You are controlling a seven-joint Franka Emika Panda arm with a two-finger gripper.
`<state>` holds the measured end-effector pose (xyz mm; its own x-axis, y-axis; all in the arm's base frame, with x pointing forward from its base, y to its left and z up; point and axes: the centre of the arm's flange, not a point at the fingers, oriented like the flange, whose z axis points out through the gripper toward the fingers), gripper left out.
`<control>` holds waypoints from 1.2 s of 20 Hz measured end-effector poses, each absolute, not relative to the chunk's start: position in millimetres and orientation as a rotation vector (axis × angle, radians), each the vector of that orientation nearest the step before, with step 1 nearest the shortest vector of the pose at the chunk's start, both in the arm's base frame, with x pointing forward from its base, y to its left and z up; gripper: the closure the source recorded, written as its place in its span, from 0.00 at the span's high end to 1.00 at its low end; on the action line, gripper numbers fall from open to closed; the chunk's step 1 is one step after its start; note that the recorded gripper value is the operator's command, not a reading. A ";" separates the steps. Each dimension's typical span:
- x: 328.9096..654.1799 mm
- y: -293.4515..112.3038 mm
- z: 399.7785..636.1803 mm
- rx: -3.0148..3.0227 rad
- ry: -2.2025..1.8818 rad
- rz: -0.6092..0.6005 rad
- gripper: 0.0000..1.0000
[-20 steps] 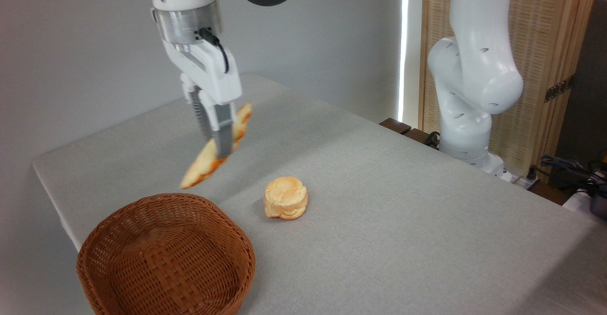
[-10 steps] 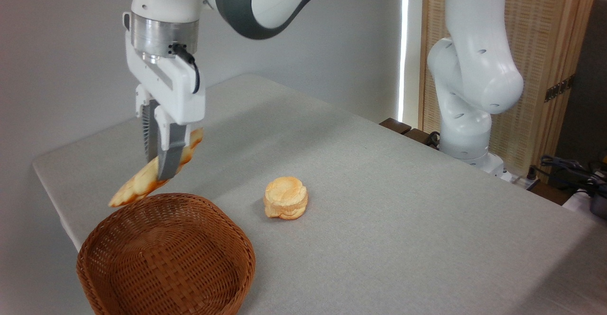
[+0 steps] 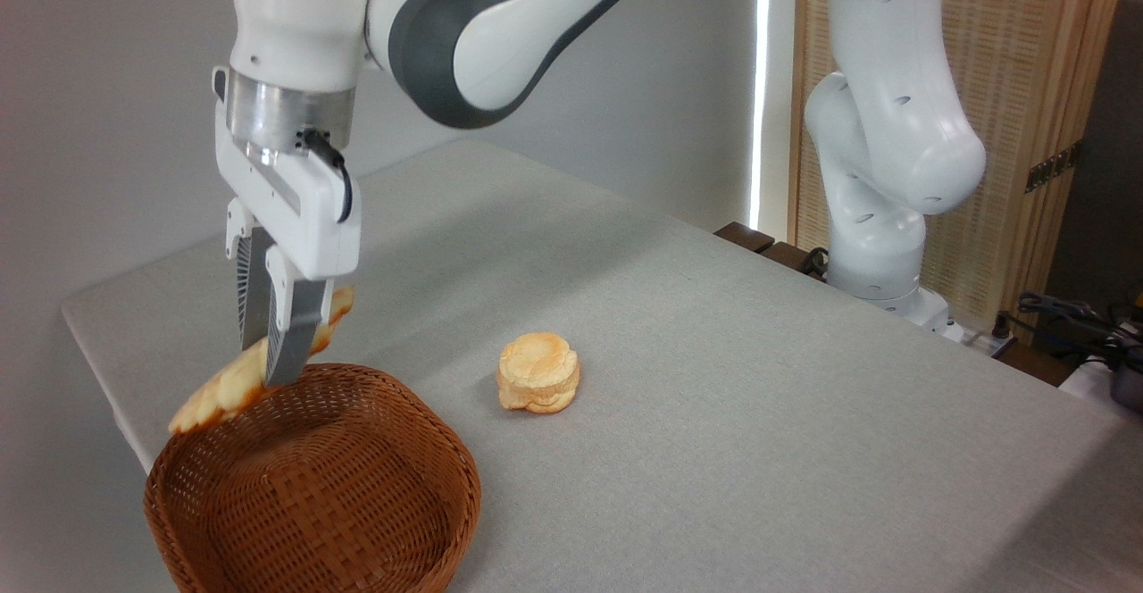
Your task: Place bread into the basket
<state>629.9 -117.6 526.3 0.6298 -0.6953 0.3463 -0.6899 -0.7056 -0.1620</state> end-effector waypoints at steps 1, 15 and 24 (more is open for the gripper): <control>631.0 -117.7 524.3 -2.822 1.199 -0.610 1.00; 625.9 -117.4 531.0 -2.896 1.155 -0.503 1.00; 602.0 -77.7 552.0 -2.945 1.132 -0.115 1.00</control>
